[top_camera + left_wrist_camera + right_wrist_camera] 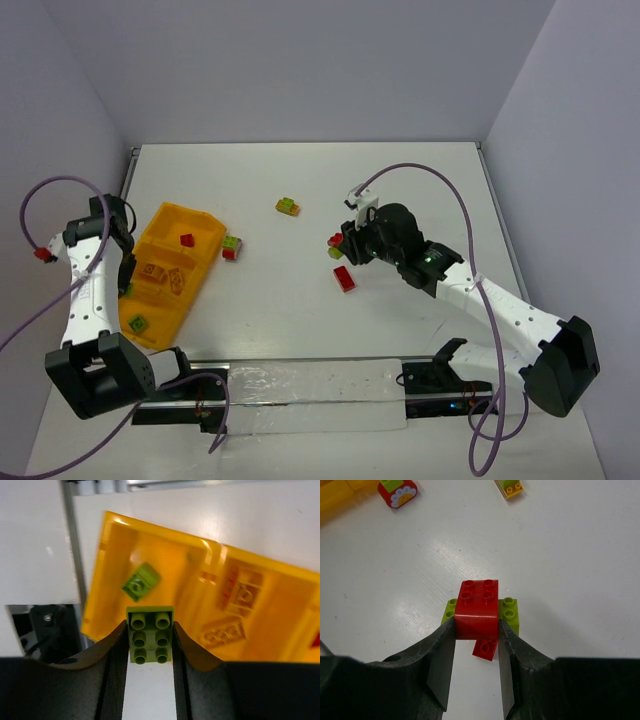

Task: Sort the legos into containers by color

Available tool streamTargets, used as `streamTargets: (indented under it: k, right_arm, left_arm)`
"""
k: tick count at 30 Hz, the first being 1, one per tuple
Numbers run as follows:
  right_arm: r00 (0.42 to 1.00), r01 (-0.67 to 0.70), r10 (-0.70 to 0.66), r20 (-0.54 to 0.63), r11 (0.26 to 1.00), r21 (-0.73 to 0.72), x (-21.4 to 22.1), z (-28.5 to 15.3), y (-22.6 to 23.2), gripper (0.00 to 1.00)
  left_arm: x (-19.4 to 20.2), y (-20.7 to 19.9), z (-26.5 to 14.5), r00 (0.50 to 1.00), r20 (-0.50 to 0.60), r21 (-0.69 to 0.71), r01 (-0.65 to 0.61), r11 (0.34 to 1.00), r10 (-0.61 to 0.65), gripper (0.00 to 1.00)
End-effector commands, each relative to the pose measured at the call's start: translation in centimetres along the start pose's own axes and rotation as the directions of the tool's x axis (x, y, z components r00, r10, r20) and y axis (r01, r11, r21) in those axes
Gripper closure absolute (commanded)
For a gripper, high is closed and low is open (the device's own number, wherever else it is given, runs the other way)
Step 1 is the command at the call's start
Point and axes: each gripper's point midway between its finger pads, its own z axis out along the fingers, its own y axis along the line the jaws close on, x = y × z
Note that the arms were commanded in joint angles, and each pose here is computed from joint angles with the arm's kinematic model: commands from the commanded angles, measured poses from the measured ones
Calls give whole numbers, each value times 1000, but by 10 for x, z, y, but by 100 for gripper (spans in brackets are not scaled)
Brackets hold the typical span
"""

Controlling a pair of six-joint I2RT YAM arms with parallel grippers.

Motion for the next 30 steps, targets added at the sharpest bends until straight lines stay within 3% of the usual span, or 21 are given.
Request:
streamTargets:
  k: [1,7,8,12,16,20,22,25,28,30]
  right_arm:
    - [995,17,-16,94,1000,-17,-36,-2,3,100]
    - [996,19,-17,83,999,-26,-40,2,5,100]
    - [996,19,-17,86,999,-25,-40,2,5,100]
    - [996,19,-16,91,999,-28,-42,3,5,100]
    - [995,20,-18,95,1000,-21,-42,2,4,100]
    - [994,18,-16,109,1000,-13,-45,0,3,100]
    - [994,8,-8,112,1000,-2,-45,-1,1,100]
    - [993,-49,47,112,999,14,-47,-2,-4,100]
    - [986,-121,118,116,992,20,-53,-6,-10,100]
    - [976,-189,185,113,982,27,-54,-8,-15,100]
  left_arm:
    - [-16,18,-1,996,44,-1,80,997,-80,100]
    - [-6,23,8,997,21,-22,78,997,-77,100]
    - [-5,24,9,997,15,-21,77,997,-77,91]
    - [1,20,13,998,-16,9,68,998,-68,36]
    - [4,16,15,998,-36,20,56,998,-56,11]
    - [3,0,11,998,-53,97,-9,995,14,8]
    - [2,-27,0,995,-68,236,-52,970,70,12]
    - [8,-71,-39,979,2,471,-179,864,202,17]
    - [33,-115,-97,936,127,671,-326,666,330,17]
    - [73,-138,-133,861,208,757,-442,482,464,17]
